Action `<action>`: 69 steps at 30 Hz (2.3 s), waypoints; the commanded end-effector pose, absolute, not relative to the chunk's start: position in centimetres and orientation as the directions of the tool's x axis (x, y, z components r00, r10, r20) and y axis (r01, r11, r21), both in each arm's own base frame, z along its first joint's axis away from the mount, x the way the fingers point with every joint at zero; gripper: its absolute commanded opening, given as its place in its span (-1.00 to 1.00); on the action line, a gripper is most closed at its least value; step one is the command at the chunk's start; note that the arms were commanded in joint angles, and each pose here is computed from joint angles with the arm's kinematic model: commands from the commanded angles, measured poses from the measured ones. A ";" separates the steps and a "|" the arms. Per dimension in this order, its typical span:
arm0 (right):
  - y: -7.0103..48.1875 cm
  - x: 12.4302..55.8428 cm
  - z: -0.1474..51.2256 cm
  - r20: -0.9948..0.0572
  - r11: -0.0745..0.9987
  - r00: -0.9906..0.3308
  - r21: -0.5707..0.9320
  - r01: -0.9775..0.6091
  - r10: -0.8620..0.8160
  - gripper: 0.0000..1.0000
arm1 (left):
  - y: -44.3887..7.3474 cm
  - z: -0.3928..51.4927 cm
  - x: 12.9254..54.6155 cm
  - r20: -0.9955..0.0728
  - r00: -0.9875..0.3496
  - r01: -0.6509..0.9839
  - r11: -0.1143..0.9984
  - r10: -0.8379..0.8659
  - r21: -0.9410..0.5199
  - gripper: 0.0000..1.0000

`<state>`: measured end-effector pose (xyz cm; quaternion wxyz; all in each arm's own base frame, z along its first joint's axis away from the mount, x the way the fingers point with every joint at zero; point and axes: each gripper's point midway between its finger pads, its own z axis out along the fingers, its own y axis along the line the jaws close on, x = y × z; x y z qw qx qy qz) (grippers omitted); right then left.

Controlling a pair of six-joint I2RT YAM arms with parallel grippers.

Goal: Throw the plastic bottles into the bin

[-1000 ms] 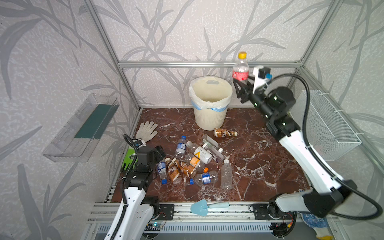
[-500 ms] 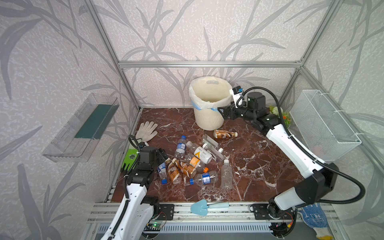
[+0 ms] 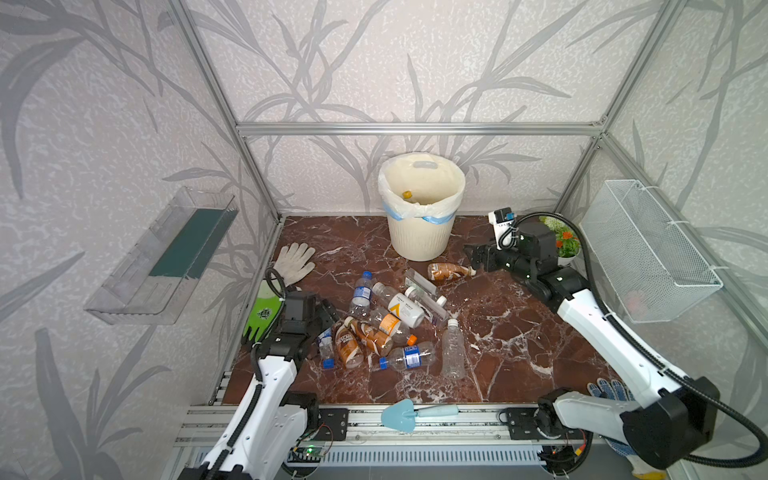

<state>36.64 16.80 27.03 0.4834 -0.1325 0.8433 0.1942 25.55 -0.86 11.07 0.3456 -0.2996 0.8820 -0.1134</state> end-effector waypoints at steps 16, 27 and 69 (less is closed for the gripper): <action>17.0 38.6 23.0 -0.831 0.895 -0.556 0.266 -0.358 0.024 0.82 | -0.6 6.2 23.0 -0.389 -0.670 -0.567 0.774 -0.632 -0.282 0.41; 16.0 39.5 20.5 -0.793 0.899 -0.607 0.303 -0.317 0.053 0.83 | -0.3 4.5 22.6 -0.358 -0.706 -0.572 0.790 -0.611 -0.220 0.04; 15.1 39.3 18.6 -0.741 0.921 -0.671 0.279 -0.272 0.026 0.80 | -1.0 22.1 31.2 -0.796 -0.417 -0.219 0.898 -0.440 -0.381 -0.47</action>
